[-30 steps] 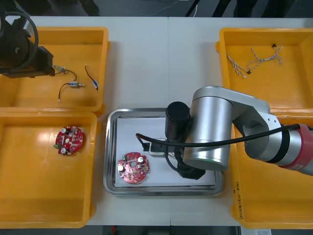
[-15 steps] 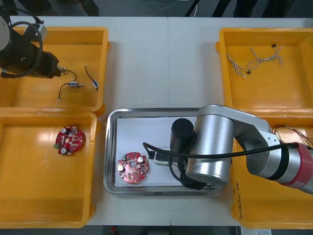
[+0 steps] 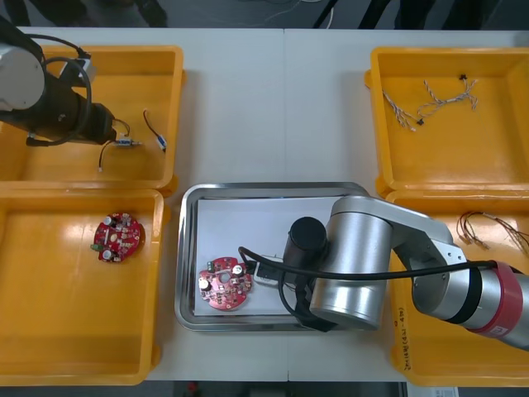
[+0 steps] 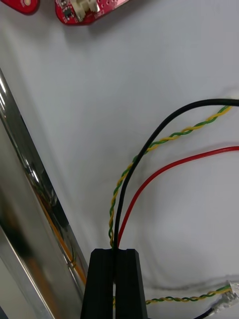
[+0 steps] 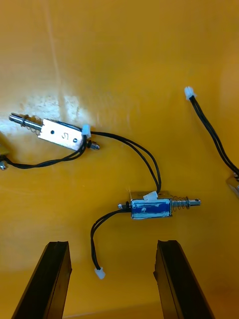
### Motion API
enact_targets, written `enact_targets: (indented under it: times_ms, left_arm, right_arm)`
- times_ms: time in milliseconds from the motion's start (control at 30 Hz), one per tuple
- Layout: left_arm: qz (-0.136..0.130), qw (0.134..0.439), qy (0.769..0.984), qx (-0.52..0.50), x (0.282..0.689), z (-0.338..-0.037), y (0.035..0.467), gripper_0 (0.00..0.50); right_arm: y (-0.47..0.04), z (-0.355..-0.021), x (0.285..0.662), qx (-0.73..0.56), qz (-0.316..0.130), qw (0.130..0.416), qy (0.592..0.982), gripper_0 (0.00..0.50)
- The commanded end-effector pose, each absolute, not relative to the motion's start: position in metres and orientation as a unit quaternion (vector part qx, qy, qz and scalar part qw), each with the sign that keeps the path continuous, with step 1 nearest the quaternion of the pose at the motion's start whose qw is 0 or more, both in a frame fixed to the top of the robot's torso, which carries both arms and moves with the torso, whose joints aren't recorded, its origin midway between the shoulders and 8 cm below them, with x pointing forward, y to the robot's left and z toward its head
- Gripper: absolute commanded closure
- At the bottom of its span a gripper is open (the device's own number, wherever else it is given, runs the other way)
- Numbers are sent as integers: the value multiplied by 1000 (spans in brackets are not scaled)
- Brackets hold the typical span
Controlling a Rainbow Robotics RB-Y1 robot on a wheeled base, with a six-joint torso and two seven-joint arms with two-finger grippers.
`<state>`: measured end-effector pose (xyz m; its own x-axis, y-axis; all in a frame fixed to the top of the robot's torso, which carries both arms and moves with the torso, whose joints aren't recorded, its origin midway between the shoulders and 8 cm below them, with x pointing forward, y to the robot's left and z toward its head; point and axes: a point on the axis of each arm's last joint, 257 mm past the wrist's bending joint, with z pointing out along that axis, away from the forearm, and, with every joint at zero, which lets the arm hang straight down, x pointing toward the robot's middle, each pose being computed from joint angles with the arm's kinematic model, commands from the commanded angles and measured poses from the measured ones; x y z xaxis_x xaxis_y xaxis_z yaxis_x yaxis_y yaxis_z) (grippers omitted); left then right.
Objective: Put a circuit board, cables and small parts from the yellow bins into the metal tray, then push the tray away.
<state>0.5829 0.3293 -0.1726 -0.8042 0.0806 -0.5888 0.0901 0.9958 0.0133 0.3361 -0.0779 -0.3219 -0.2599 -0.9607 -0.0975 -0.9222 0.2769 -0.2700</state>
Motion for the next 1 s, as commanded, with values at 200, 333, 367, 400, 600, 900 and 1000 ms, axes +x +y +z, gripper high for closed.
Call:
enact_targets:
  times_ms: [200,333,367,400,600,900,1000]
  left_arm:
    - [25,336,931,140,606,-175,313,0]
    - [27,340,929,143,609,-181,313,0]
    - [26,339,929,145,609,-182,312,0]
    - [27,338,929,146,609,-184,312,0]
    - [30,332,931,148,608,-190,315,0]
    - [28,332,931,147,609,-197,318,257]
    - [28,331,932,147,609,-198,318,500]
  right_arm:
    - [-64,-320,336,-578,-70,143,800,444]
    - [-62,-316,340,-577,-76,155,798,86]
    - [-61,-314,342,-577,-79,160,797,22]
    - [-61,-312,343,-576,-81,166,796,0]
    - [-53,-301,345,-573,-73,186,795,0]
    - [-42,-245,358,-558,-63,235,794,0]
    - [-47,-221,366,-548,-76,244,797,0]
